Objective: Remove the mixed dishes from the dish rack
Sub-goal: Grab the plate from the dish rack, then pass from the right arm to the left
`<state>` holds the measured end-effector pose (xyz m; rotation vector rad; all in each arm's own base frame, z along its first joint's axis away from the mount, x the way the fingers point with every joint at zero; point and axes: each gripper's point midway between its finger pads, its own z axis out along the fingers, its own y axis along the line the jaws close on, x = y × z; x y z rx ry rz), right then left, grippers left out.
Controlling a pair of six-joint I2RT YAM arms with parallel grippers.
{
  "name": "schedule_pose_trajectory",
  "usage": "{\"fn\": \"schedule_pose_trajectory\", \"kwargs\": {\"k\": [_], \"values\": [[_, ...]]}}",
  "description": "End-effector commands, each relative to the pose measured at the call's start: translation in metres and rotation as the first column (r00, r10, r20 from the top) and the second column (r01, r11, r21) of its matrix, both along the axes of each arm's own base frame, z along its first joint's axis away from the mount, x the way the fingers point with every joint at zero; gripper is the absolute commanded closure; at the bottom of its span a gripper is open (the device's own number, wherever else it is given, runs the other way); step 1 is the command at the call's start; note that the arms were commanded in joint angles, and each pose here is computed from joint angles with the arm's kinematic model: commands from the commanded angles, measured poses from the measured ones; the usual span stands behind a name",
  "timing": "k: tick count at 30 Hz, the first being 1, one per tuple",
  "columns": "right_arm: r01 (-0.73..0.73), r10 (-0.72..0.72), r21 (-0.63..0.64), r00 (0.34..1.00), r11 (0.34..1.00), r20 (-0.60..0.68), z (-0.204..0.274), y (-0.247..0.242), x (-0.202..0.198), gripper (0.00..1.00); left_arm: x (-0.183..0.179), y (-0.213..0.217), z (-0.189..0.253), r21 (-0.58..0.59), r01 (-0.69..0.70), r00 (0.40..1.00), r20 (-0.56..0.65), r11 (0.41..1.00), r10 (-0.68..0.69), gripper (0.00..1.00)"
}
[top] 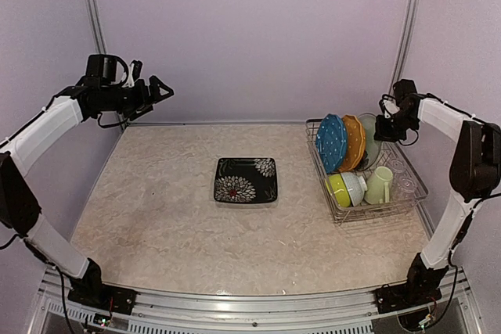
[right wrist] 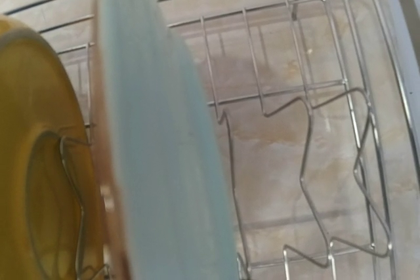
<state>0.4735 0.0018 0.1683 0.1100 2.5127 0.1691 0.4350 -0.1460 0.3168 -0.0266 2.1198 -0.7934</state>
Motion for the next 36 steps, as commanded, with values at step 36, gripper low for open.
{"fn": "schedule_pose_trajectory", "kwargs": {"k": [36], "values": [[0.232,-0.118,-0.180,0.865,0.956,0.488,0.264,-0.036,-0.057,1.00,0.014,-0.019,0.012,-0.012,0.088,0.996,0.035,0.996,-0.087,0.01]]}}
